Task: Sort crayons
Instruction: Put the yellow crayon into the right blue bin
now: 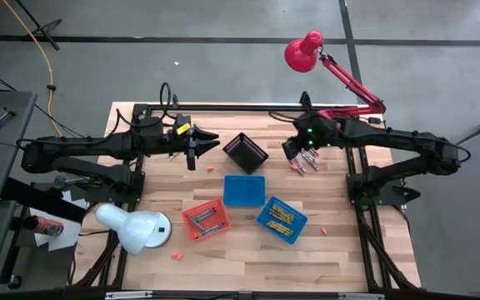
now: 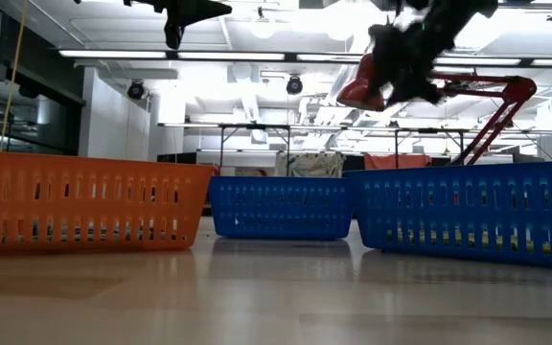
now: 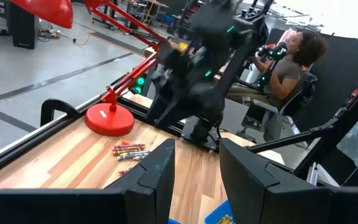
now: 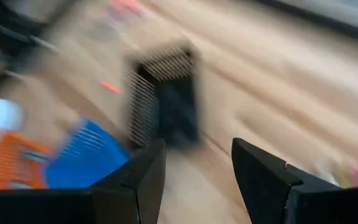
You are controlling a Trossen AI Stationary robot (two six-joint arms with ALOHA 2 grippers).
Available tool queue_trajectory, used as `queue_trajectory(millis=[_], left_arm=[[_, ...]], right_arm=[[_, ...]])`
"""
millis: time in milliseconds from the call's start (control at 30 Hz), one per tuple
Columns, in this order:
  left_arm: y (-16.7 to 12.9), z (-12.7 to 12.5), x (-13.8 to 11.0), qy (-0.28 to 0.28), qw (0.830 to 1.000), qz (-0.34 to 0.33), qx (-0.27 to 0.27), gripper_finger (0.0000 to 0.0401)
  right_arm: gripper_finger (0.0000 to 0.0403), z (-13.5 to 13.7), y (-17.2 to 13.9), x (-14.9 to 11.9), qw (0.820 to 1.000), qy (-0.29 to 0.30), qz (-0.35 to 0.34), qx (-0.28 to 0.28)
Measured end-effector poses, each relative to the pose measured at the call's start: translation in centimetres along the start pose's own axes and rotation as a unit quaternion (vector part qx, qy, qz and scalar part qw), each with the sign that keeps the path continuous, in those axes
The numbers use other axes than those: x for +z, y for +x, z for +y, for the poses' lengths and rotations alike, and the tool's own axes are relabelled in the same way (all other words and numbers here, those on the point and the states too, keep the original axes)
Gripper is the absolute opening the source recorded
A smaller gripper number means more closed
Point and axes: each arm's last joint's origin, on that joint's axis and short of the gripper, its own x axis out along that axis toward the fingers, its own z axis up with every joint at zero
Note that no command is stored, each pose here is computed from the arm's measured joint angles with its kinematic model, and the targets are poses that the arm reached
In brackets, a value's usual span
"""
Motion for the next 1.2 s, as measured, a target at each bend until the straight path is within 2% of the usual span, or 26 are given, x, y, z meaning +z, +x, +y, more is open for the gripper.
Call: queue_trajectory(millis=[167,367,467,667,900,1200], left_arm=[[0.0,0.0,0.0,0.0,1.0,0.001,0.0,0.0113],[0.0,0.0,0.0,0.0,1.0,0.001,0.0,0.0113],[0.0,0.0,0.0,0.0,1.0,0.001,0.0,0.0113],[0.0,0.0,0.0,-0.013,1.0,0.002,0.001,0.0113],[0.0,0.0,0.0,-0.013,1.0,0.002,0.001,0.0113],[0.0,0.0,0.0,-0.025,1.0,0.002,0.001,0.0113]], right_arm=[[0.0178,-2.8,4.0,-0.9,0.986,0.012,0.131,-0.1],[0.0174,-6.6,9.0,-0.5,0.966,0.032,0.18,-0.185],[0.0164,-8.4,10.7,-0.4,0.958,0.048,0.194,-0.206],[0.0138,-10.6,12.4,-0.1,0.954,0.063,0.207,-0.209],[0.0114,-10.6,12.6,0.3,0.962,0.032,0.194,-0.19],[0.0083,-10.9,13.7,-0.4,0.956,0.013,0.222,-0.192]])
